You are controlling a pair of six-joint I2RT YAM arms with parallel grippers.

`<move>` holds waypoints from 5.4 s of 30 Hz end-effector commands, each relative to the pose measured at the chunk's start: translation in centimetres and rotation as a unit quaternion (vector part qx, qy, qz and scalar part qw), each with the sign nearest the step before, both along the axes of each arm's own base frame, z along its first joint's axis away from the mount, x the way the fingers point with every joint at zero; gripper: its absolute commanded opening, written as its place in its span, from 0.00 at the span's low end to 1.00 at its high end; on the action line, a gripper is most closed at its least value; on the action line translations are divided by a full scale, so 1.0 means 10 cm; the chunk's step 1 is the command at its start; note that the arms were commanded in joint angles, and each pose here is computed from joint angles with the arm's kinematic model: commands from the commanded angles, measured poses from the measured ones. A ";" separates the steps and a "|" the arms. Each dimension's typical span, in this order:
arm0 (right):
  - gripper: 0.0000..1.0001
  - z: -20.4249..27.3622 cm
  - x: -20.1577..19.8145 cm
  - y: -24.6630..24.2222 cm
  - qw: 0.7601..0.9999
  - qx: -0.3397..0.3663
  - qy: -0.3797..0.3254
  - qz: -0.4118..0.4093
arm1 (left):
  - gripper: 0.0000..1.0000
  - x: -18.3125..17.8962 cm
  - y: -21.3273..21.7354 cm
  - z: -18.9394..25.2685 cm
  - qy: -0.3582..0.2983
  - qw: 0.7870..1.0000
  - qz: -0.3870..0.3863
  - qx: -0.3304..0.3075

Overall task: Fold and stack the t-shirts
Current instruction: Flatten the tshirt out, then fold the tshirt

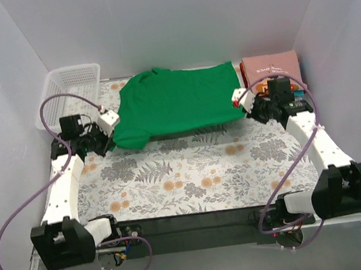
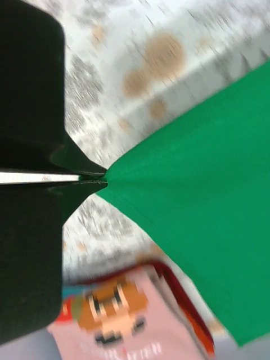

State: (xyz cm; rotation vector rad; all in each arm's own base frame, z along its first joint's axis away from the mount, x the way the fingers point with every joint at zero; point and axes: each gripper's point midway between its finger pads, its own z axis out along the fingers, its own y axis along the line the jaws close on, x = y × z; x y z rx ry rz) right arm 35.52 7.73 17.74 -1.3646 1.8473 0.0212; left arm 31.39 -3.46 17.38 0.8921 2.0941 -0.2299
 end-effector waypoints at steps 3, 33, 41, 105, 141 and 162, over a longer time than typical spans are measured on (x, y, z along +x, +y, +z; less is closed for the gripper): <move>0.01 -0.55 -0.98 -0.05 0.993 -0.049 0.083 0.074 | 0.11 -1.19 -0.13 -0.44 0.104 0.988 -0.110 0.030; 0.32 -1.50 0.05 0.09 0.939 -0.026 0.307 -0.153 | 0.26 0.19 0.06 -1.34 0.153 0.982 0.098 0.057; 0.32 -1.81 0.05 -0.09 0.933 -0.080 0.312 -0.161 | 0.23 -0.59 0.08 -1.64 0.204 0.968 0.055 0.138; 0.30 -0.49 2.23 0.27 0.951 0.117 0.105 -0.265 | 0.51 2.46 -0.72 0.21 -0.024 0.976 0.185 -0.108; 0.01 -1.69 2.48 0.20 0.923 0.165 0.158 -0.308 | 0.56 3.73 -0.38 -0.92 -0.050 0.953 0.276 -0.118; 0.01 -1.59 2.39 0.25 0.932 0.167 0.160 -0.280 | 0.27 3.81 -0.79 -1.49 -0.040 0.969 0.209 -0.123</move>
